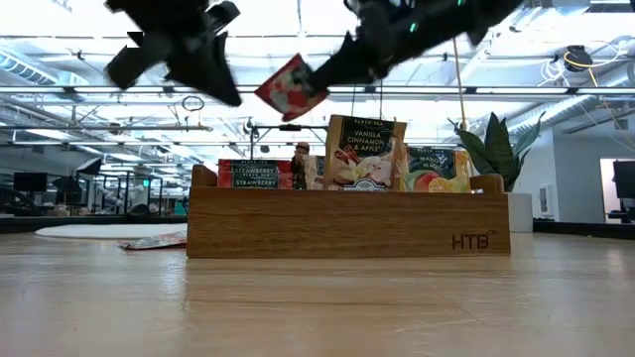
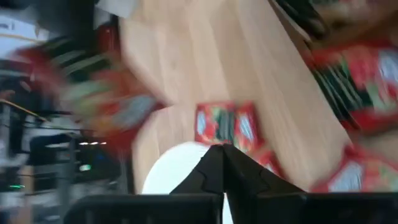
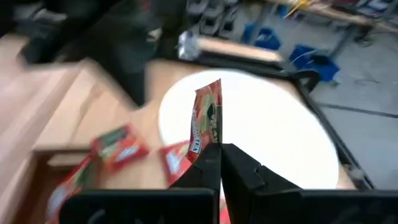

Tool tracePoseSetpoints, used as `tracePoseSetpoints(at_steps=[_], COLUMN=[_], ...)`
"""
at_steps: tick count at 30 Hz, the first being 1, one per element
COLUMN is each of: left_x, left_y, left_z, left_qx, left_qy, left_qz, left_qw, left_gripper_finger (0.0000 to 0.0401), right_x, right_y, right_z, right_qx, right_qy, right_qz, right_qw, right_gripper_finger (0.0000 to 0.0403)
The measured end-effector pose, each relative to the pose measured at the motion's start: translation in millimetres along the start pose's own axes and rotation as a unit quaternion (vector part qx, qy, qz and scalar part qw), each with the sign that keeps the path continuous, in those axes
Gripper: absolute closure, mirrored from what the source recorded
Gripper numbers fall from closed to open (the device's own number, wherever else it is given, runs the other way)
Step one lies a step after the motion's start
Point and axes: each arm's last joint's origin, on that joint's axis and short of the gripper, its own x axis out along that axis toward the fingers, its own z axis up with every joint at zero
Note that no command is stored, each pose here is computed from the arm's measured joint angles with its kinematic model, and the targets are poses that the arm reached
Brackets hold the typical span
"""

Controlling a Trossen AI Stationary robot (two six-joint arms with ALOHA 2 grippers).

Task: Pick & Place Tea
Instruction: Put the red tea bag into the left section of the wooden organizer

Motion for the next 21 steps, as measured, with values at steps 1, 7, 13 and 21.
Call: tracePoseSetpoints(at_steps=[1,7,13,21], left_x=[-1,2,17,29], left_y=[6,48,68,74], left_z=[2,6,5,3], left_qx=[-0.024,-0.169,-0.245,-0.275], left_qy=[-0.016,-0.11,-0.168,-0.161], left_qz=[-0.004,-0.057,-0.162,-0.163], left_qw=[1.0,0.978,0.941,0.934], left_gripper_finger=[0.0395,0.0374,0.0303,0.0234], right_x=[-5,-11,-13,-13], right_y=[3,24,37,39], right_z=[5,20,21,22], right_qx=[-0.011,-0.047,-0.073,-0.073], right_qy=[0.018,0.089,0.099,0.094], right_qz=[0.008,0.045,0.024,0.026], right_qw=[1.0,0.994,0.992,0.993], right_gripper_finger=[0.0403,0.0403,0.0403,0.0403])
